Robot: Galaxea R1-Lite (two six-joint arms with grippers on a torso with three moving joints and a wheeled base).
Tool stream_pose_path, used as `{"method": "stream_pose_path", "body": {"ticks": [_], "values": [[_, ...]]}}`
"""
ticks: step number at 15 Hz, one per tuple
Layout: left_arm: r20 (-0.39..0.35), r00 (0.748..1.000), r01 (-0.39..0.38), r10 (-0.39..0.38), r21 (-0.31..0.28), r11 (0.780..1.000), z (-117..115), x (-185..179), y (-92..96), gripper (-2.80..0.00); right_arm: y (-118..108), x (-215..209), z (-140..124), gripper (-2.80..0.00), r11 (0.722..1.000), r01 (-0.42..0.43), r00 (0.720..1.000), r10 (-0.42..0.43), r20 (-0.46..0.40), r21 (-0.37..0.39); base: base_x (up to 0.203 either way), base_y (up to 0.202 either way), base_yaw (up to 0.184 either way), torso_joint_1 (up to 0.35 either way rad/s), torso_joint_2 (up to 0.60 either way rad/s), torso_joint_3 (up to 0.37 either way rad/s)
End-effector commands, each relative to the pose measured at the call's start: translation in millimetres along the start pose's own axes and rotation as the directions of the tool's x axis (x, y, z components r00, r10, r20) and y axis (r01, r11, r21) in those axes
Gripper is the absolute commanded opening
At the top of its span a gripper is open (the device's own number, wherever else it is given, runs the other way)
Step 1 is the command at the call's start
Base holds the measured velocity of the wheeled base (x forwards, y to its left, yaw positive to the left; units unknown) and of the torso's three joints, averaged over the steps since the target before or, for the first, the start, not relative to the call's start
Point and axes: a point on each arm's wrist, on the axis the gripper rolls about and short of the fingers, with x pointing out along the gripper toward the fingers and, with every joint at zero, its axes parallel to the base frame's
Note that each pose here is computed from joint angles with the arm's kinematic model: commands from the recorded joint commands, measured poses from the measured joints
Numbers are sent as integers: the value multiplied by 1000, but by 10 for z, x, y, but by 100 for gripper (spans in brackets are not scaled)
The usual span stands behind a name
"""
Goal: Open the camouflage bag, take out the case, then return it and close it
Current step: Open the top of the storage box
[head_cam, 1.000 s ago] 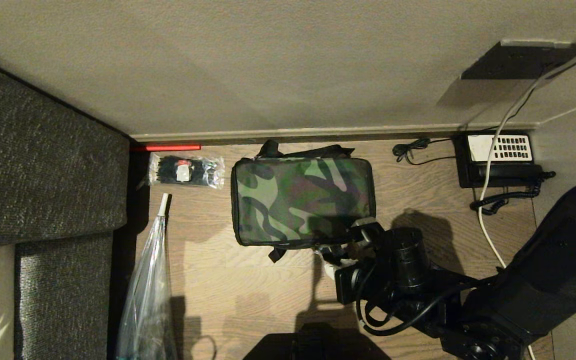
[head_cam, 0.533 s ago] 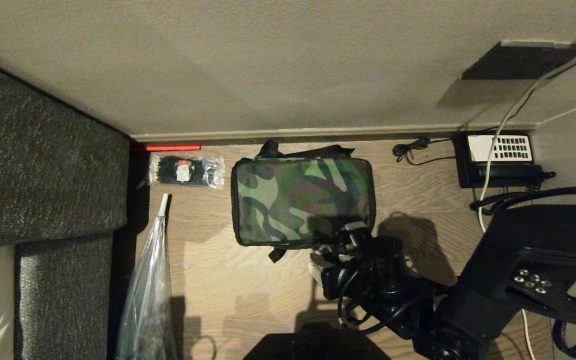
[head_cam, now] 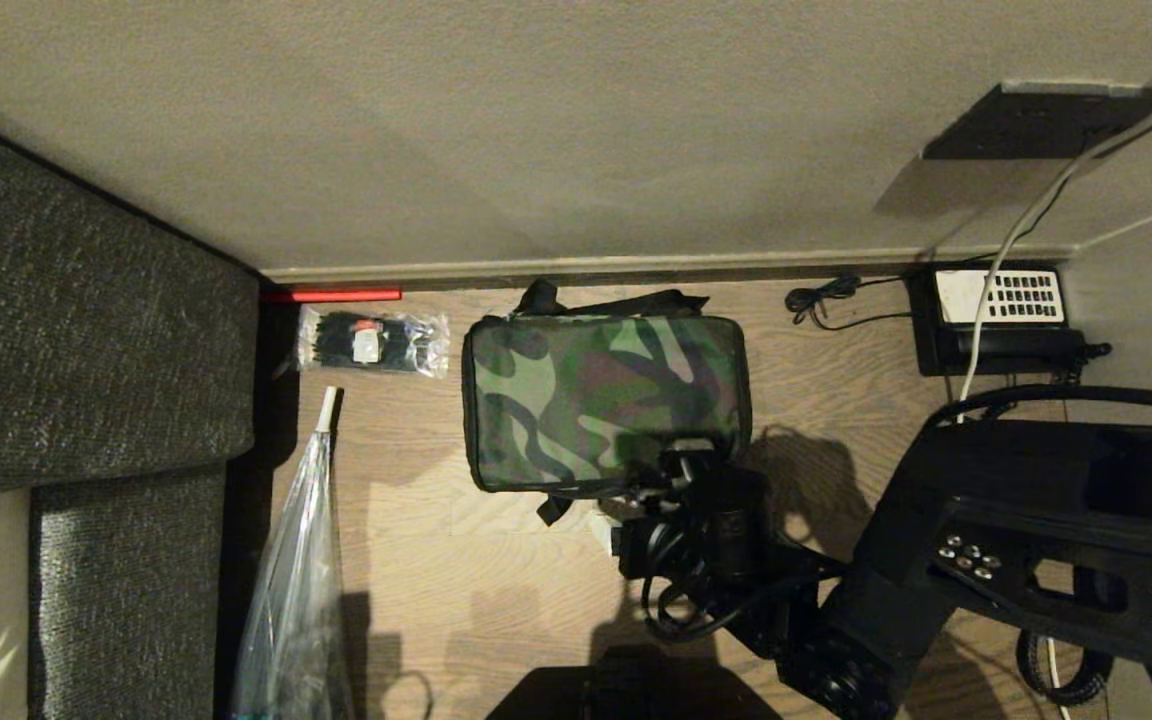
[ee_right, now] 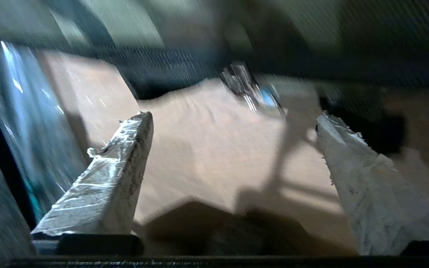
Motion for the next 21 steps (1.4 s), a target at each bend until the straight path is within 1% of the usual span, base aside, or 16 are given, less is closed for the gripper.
{"method": "stream_pose_path", "body": {"ticks": [1,3,6,7,11,14,17,19,21], "values": [[-1,1000,-2,2,-1,1000,-9,1,0,-280,13,123,-52,0,1000,-5,1000,5,16,30,0,0,0,0,0,0],[-1,1000,-2,2,0,1000,-9,1,0,-280,6,156,-92,0,999,-4,1000,3,16,41,0,0,0,0,0,0],[-1,1000,-2,2,-1,1000,-9,1,0,-280,9,176,-96,0,999,-12,999,10,41,42,0,0,0,0,0,0],[-1,1000,-2,2,1,1000,-9,1,0,-280,14,184,-88,-280,999,-11,999,9,46,44,0,0,0,0,0,0],[-1,1000,-2,2,-1,1000,-9,1,0,-280,11,195,-63,-280,999,-11,998,9,60,38,0,0,0,0,0,0],[-1,1000,-2,2,-1,1000,-9,1,0,-280,22,191,46,-280,999,-23,994,20,105,28,0,0,0,0,0,0],[-1,1000,-2,2,-1,1000,-9,1,0,-280,-10,158,90,-280,1000,-10,994,12,113,-18,0,0,0,0,0,0],[-1,1000,-2,2,-1,1000,-9,1,0,-280,-38,116,163,-280,1000,-4,992,7,126,-25,0,0,0,0,0,0],[-1,1000,-2,2,-1,1000,-9,1,0,-280,-61,52,181,-280,999,4,993,1,120,-44,0,0,0,0,0,0]]}}
